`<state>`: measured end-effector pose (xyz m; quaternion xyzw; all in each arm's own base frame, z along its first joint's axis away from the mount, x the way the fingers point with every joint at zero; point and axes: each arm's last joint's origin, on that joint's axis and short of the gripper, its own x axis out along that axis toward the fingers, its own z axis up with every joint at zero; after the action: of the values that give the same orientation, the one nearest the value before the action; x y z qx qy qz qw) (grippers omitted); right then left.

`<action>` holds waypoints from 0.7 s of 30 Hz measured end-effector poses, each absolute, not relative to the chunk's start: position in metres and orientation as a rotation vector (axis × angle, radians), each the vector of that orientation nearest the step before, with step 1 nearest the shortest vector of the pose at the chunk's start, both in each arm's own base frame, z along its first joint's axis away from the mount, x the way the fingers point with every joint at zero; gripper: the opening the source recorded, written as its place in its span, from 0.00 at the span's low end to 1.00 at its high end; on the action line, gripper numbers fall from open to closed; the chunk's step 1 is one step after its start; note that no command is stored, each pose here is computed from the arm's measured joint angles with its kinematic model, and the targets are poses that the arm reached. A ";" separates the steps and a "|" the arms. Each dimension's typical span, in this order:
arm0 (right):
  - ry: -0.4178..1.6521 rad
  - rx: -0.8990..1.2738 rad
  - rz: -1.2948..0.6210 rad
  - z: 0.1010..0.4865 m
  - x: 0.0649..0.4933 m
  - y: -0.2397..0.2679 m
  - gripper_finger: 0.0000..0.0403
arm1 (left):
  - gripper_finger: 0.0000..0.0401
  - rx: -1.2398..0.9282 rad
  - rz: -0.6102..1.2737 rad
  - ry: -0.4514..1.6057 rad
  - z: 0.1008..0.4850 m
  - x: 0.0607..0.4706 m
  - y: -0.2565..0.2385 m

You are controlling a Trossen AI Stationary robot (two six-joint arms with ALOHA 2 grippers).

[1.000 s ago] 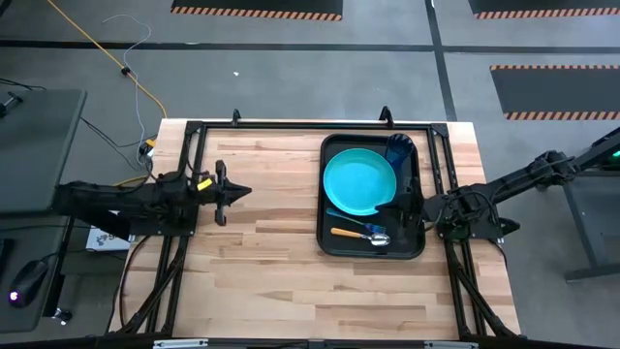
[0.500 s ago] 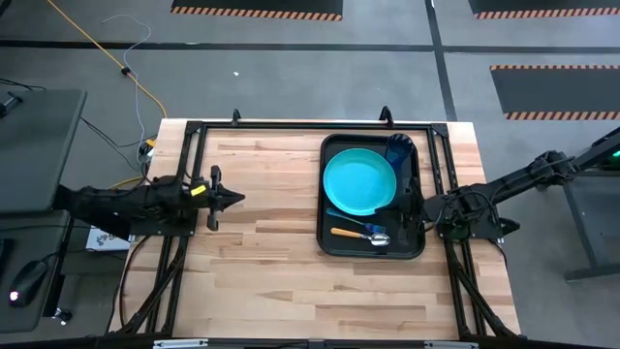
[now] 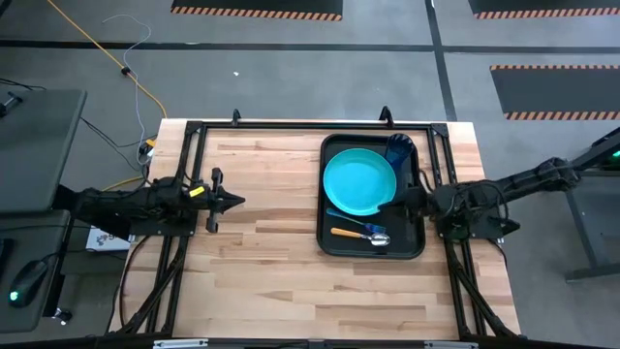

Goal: Pick and place plate/cup/fork/spoon on tray
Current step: Return to Home Position

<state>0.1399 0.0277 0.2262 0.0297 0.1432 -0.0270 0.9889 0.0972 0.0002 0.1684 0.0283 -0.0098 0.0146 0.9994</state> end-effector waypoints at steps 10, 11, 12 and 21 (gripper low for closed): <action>0.071 0.005 0.013 0.206 0.135 -0.001 0.00 | 0.00 0.056 0.041 -0.020 0.168 0.097 0.001; 0.074 0.016 -0.003 0.202 0.134 -0.004 0.00 | 0.00 0.056 0.041 -0.020 0.168 0.097 0.001; 0.071 0.024 -0.015 0.200 0.132 -0.007 0.00 | 0.00 0.056 0.041 -0.020 0.168 0.097 0.001; 0.016 0.048 -0.021 0.200 0.110 -0.014 0.00 | 0.00 0.056 0.041 -0.020 0.168 0.097 0.001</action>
<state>0.1099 -0.0137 0.2003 0.0239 0.0079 -0.0103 0.9996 0.0972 0.0006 0.1685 0.0278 -0.0100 0.0207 0.9993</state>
